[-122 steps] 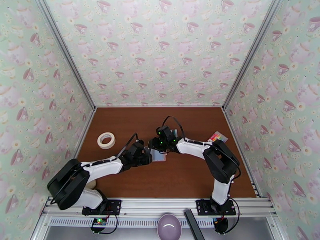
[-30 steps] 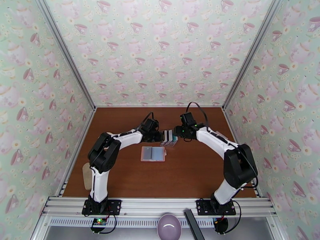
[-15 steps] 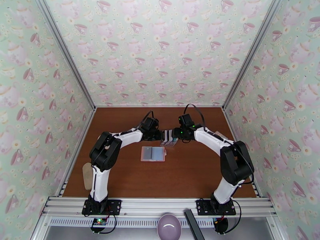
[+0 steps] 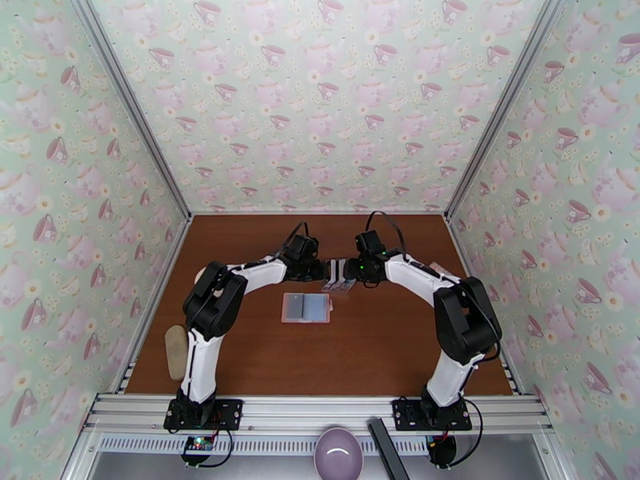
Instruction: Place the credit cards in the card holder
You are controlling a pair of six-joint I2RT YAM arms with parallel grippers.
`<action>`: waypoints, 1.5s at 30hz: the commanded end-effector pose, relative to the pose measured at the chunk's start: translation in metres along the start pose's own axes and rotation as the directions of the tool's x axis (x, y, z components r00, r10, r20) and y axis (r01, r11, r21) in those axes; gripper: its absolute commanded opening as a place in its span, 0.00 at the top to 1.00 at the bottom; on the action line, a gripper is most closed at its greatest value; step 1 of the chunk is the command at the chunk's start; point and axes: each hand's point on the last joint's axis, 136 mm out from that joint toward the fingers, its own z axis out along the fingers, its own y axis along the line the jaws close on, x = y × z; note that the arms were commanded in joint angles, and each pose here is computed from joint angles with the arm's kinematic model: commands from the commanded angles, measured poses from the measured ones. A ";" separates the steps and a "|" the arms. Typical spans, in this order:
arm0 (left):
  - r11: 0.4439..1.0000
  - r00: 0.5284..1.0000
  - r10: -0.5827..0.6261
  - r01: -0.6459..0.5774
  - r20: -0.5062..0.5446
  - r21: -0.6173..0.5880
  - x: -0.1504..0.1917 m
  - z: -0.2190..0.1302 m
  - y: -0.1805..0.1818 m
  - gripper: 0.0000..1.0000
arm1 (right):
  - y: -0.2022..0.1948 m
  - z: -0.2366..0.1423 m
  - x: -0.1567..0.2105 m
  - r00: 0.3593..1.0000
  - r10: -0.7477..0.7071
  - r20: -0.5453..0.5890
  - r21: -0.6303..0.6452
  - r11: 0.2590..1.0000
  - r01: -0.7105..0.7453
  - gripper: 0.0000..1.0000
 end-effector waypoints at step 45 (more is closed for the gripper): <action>0.996 0.998 -0.046 0.044 -0.034 -0.074 0.013 0.005 0.029 0.66 | -0.004 -0.035 -0.031 0.996 -0.054 0.065 0.073 0.996 0.049 0.80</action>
